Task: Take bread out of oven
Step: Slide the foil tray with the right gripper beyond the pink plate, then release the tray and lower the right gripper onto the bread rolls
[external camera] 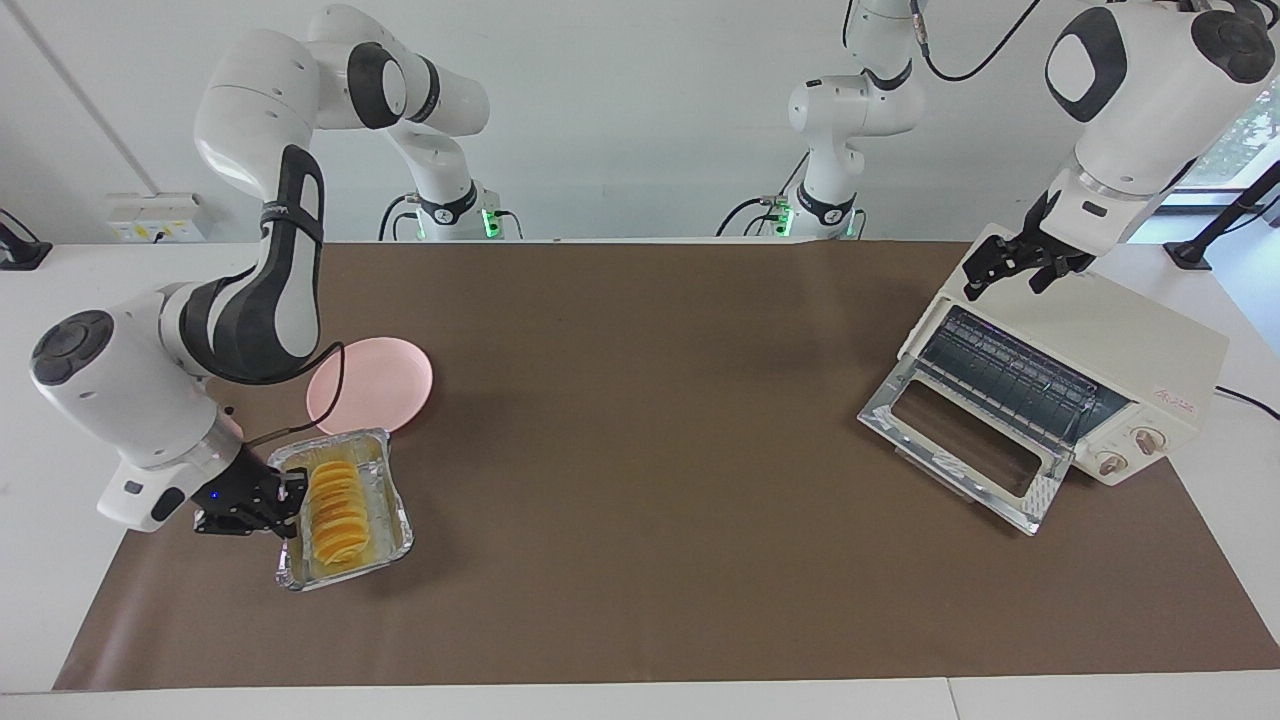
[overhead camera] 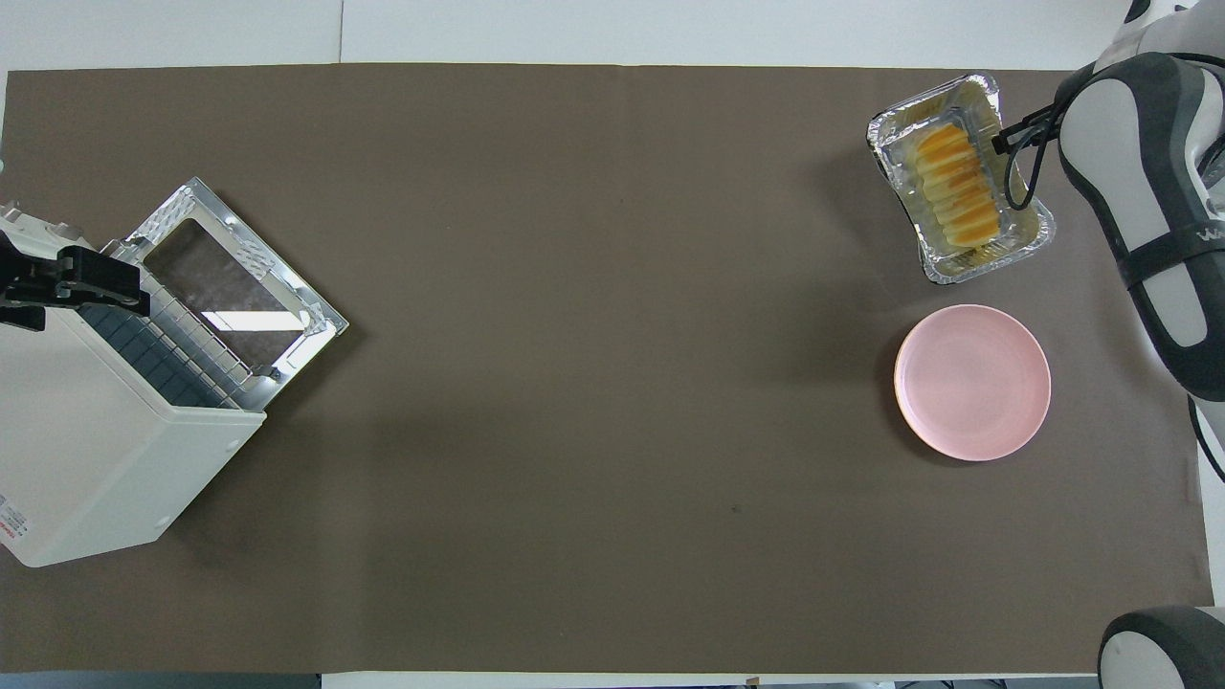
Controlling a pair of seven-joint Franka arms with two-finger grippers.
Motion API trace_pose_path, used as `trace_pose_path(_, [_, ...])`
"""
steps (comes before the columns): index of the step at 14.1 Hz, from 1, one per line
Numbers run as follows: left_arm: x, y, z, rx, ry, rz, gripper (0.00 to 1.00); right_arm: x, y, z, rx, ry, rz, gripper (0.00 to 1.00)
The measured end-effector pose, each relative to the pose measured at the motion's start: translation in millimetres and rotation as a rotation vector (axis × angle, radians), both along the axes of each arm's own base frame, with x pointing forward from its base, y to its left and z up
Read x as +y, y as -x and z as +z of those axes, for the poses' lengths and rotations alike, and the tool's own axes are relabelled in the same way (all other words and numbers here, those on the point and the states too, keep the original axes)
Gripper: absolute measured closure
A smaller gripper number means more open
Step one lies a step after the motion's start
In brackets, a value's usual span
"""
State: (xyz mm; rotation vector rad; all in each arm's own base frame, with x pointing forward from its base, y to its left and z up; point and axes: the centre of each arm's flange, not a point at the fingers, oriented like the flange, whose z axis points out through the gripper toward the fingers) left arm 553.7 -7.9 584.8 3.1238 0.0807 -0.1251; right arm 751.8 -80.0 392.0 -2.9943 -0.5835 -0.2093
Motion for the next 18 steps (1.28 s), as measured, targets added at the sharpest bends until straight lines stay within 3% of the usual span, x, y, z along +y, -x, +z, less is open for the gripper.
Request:
trace_pose_path(8, [0,1,1,-0.002,0.000,0.000,0.00,12,-8.6,-23,-0.052,-0.012,-0.025,0.98])
trace_pose_path(12, [0,1,1,-0.002,0.000,0.000,0.00,12,-3.9,-50,-0.047,-0.023,-0.041,0.98])
trace_pose_path(18, [0,1,1,-0.002,0.000,0.000,0.00,12,-3.3,-47,-0.049,-0.024,-0.041,0.96])
